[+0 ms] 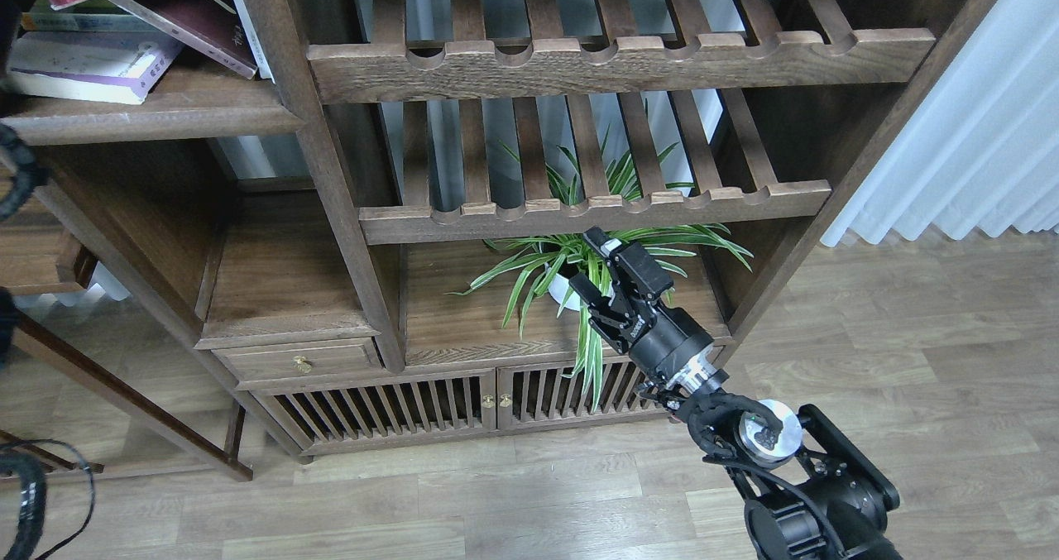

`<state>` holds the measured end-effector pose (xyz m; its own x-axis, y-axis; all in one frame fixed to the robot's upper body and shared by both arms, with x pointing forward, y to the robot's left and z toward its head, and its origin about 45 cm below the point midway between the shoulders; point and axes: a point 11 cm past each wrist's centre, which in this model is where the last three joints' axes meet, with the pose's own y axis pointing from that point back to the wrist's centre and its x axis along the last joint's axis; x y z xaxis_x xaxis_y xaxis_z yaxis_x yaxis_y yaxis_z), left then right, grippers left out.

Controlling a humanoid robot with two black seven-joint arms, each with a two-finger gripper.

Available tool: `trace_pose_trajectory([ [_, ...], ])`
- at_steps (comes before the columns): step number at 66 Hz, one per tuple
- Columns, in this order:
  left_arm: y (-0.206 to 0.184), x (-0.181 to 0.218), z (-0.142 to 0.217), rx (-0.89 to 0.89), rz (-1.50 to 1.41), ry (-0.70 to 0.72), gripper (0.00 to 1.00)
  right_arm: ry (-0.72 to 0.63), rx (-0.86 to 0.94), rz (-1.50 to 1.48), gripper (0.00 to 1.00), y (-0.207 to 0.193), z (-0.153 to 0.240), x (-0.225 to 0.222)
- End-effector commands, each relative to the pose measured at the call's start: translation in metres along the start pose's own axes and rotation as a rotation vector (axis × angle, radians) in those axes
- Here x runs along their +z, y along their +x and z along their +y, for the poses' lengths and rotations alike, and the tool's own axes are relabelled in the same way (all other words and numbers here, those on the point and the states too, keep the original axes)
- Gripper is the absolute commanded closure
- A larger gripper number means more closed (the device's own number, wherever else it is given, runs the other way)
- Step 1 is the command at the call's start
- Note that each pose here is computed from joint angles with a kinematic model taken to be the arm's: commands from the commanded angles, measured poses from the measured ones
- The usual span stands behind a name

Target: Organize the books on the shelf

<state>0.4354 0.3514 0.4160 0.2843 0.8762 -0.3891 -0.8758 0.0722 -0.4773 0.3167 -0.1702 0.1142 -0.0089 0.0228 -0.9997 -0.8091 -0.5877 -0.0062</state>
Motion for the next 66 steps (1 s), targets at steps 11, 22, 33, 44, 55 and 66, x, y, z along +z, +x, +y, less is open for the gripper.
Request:
trace_pose_trajectory([
  [11, -0.02, 0.007, -0.023, 0.044, -0.022, -0.107, 1.0, 0.0, -0.002, 0.0, 0.02, 0.0, 0.001, 0.001],
  [22, -0.025, 0.007, -0.032, 0.07, -0.047, -0.156, 1.0, 0.001, -0.002, -0.002, 0.02, 0.001, 0.002, 0.001],
  [33, -0.014, 0.002, -0.034, 0.104, -0.068, -0.211, 1.0, 0.003, -0.003, -0.002, 0.02, 0.002, 0.003, 0.001],
  [44, -0.011, -0.019, -0.035, 0.125, -0.077, -0.208, 1.0, 0.001, -0.005, -0.001, 0.02, 0.001, 0.002, 0.001],
  [55, -0.017, -0.03, -0.044, 0.124, -0.08, -0.201, 1.0, 0.002, -0.003, 0.001, 0.02, 0.002, 0.003, 0.001],
  [66, -0.014, -0.04, -0.049, 0.134, -0.098, -0.173, 0.99, 0.001, -0.003, 0.002, 0.02, 0.002, 0.003, 0.001],
])
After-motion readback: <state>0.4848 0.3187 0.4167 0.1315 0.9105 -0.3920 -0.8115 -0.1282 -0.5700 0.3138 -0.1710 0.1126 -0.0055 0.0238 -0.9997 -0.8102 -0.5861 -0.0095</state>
